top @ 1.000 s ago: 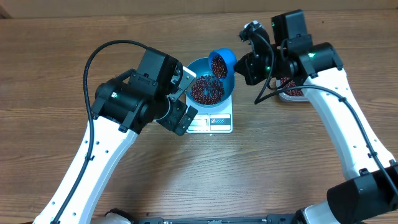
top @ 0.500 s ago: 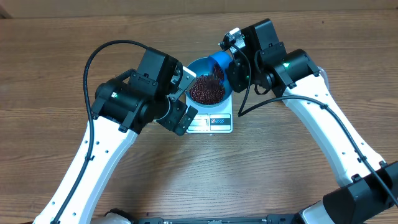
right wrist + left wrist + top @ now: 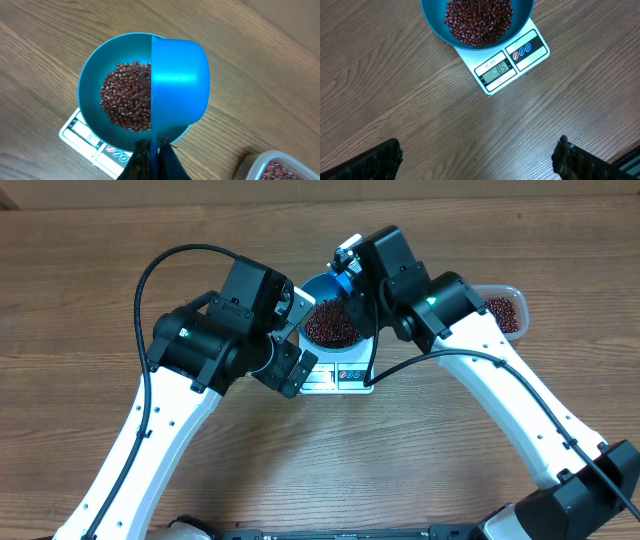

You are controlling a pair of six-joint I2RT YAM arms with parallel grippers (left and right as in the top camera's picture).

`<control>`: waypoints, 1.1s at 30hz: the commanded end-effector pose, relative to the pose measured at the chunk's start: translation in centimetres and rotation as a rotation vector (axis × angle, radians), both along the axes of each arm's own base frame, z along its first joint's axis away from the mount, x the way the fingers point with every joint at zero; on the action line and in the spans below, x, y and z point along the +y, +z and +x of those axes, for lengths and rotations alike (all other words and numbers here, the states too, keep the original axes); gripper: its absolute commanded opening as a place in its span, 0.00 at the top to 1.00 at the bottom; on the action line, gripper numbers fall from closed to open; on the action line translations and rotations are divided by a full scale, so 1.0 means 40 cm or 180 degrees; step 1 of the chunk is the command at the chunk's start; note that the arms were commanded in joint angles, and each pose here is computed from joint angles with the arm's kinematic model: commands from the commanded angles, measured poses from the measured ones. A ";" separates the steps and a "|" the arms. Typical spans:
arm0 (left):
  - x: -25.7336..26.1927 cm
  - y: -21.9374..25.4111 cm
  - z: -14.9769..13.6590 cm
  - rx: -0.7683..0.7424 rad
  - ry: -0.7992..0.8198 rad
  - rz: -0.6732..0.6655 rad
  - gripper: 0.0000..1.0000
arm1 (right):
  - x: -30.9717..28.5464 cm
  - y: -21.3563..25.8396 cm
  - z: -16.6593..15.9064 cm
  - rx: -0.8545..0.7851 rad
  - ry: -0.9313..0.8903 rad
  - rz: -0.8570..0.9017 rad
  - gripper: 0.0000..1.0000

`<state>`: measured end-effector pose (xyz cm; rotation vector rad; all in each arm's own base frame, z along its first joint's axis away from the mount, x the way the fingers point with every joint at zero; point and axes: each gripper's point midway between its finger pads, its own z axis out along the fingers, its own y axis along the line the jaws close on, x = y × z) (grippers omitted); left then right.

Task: Scoop item into bowl and weigh 150g on scale
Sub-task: 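Tilt the scoop with the right gripper to pour beans into the bowl, then move the empty scoop back to the bean tub with the right gripper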

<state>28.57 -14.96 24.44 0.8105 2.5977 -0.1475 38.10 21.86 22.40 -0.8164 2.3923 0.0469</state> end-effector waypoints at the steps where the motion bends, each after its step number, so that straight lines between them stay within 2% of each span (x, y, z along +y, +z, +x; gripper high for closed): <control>1: -0.001 0.000 -0.002 0.0000 -0.0047 -0.0011 0.00 | -0.012 0.077 0.012 -0.0300 -0.0075 -0.0013 0.96; 21: -0.001 0.000 -0.002 0.0000 -0.0047 -0.0011 0.00 | 0.009 0.073 -0.006 -0.0270 0.0006 -0.0019 0.96; 25: -0.001 0.000 -0.002 0.0000 -0.0047 -0.0011 0.00 | -0.010 0.080 0.005 -0.0196 -0.0380 0.0249 0.96; 29: -0.001 0.000 -0.002 0.0000 -0.0047 -0.0011 0.00 | -0.016 0.112 0.004 -0.0070 -0.0294 0.0664 0.96; 33: -0.001 0.000 -0.002 0.0000 -0.0047 -0.0011 0.00 | -0.099 0.174 0.022 -0.0023 -0.0605 0.1182 0.96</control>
